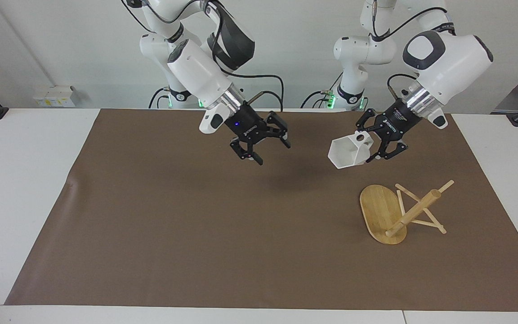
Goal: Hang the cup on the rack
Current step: 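Open the right gripper and withdraw it while the left gripper holds the cup, then lower the cup onto a rack peg with the left gripper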
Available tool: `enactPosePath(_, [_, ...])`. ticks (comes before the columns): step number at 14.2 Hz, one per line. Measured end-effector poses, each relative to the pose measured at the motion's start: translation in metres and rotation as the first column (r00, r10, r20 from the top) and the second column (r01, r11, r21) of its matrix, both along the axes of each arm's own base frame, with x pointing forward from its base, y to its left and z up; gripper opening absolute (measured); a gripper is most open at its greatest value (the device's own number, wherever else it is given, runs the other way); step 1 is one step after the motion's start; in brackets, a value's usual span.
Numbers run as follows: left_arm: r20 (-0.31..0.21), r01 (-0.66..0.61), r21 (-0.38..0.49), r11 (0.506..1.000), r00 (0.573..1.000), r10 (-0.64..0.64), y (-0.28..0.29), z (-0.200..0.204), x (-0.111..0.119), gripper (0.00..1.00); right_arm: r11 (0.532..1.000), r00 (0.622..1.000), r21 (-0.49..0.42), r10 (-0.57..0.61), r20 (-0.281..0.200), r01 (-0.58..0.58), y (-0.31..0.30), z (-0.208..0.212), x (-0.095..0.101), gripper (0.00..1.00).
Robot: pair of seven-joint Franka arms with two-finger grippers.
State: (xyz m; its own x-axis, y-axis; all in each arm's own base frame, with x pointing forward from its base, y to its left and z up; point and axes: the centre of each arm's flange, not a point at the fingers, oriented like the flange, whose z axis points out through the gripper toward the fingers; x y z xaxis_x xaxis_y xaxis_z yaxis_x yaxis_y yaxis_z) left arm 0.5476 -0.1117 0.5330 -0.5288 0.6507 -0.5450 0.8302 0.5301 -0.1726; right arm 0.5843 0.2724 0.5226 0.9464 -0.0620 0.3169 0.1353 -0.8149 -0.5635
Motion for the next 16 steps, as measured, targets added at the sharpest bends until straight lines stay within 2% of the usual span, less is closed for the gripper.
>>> enactPosePath(4, [-0.012, -0.141, -0.002, 0.99, 0.99, 0.141, 0.009, -0.016, 0.003, 0.68, 0.986, 0.999, -0.167, 0.003, -0.033, -0.009, -0.064, 0.002, 0.021, 1.0])
enactPosePath(7, [-0.024, -0.226, -0.006, 0.974, 0.974, 0.225, 0.012, -0.026, 0.009, 0.68, 0.956, 0.998, -0.29, 0.035, -0.06, -0.051, -0.121, 0.013, 0.032, 1.0])
enactPosePath(10, [-0.038, -0.287, -0.005, 0.958, 0.957, 0.287, 0.015, -0.04, 0.017, 0.68, 0.919, 0.991, -0.388, 0.017, -0.13, -0.067, -0.179, 0.008, 0.035, 1.0])
enactPosePath(12, [-0.045, -0.324, -0.004, 0.946, 0.945, 0.323, 0.016, -0.048, 0.022, 0.68, 0.895, 0.987, -0.442, -0.009, -0.159, -0.063, -0.207, 0.005, 0.034, 1.0])
enactPosePath(16, [-0.054, -0.392, -0.007, 0.92, 0.919, 0.391, 0.023, -0.057, 0.03, 0.68, 0.873, 0.977, -0.484, -0.046, -0.207, -0.061, -0.237, 0.003, 0.03, 1.0])
